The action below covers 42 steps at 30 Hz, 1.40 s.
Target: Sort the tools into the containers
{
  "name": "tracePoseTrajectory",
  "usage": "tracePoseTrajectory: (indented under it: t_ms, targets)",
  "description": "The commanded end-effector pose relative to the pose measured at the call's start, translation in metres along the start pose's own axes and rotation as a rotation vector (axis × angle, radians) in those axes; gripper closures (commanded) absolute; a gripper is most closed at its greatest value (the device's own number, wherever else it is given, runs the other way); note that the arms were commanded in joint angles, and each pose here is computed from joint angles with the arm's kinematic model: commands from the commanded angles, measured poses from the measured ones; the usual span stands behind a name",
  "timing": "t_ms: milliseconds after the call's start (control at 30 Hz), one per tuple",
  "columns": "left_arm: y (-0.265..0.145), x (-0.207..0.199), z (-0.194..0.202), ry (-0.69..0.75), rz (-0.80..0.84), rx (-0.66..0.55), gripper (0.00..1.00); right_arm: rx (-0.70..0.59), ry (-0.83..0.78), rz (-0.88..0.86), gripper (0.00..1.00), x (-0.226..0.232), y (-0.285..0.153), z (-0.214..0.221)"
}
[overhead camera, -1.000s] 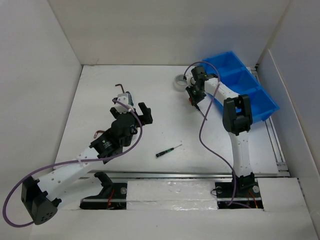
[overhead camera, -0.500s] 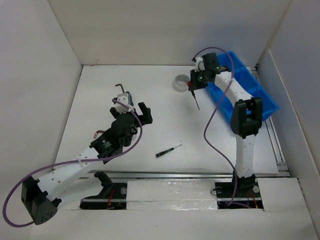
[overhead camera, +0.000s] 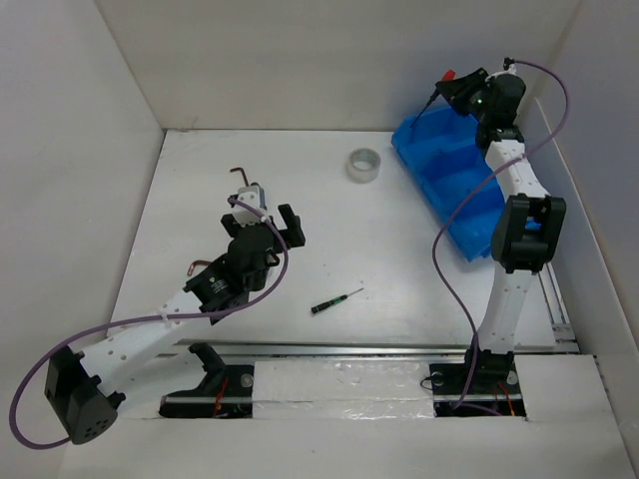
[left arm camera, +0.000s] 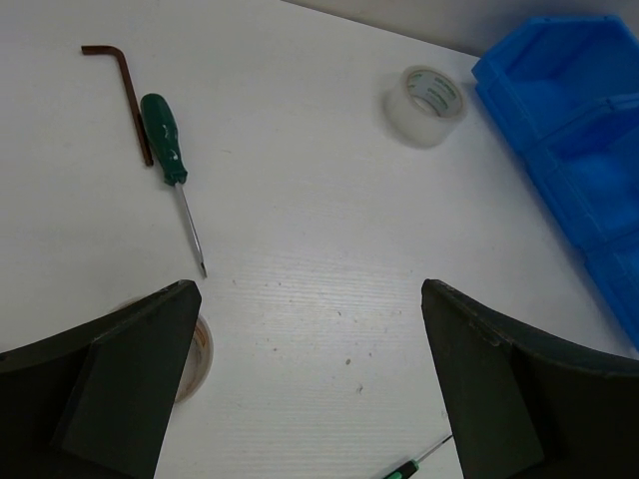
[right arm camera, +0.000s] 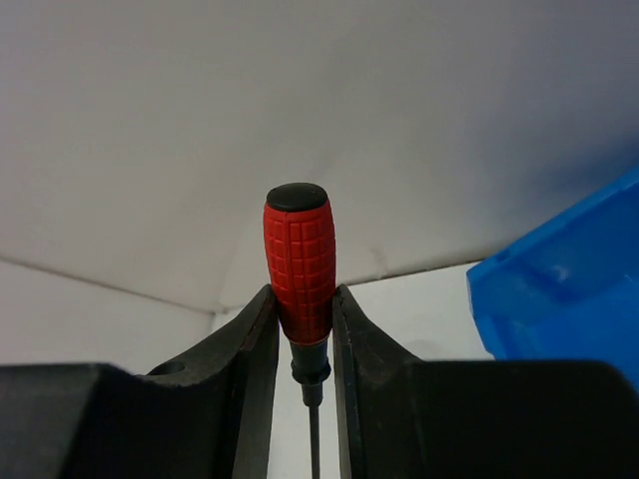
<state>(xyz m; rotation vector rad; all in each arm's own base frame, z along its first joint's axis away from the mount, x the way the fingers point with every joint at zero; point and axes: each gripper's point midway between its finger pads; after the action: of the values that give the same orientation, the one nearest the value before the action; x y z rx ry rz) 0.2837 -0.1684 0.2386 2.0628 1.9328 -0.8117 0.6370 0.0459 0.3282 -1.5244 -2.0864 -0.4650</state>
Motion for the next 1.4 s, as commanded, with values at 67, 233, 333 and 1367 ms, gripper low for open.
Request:
tracePoseTrajectory:
  t_ms: [67, 233, 333, 1367]
  targets:
    - [0.003, -0.006, -0.013, 0.002, -0.014, -0.042, 0.07, -0.144, 0.159, -0.042, 1.0, 0.0, 0.025, -0.015]
    - [0.001, -0.013, -0.011, -0.001, 0.016, -0.015, 0.07, -0.306, 0.226, 0.103, 1.0, -0.039, 0.013, -0.016]
    - [0.0, -0.016, -0.011, -0.003, 0.04, -0.012, 0.08, -0.343, 0.231, 0.174, 1.0, -0.053, 0.006, -0.017]
    - [-0.008, -0.027, -0.012, -0.029, 0.114, 0.006, 0.07, -0.258, 0.32, 0.492, 0.8, -0.159, 0.007, 0.036]
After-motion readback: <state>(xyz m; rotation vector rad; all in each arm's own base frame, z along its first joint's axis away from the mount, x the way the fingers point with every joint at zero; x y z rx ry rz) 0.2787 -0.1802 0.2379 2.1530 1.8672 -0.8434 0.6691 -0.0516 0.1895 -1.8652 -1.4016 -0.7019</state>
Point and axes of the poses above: each gripper's point midway between its finger pads, its own y axis out along the fingers, its own x axis along the line the jaws close on, z = x × y, and after that the axes turned 13 degrees about -y, right-handed
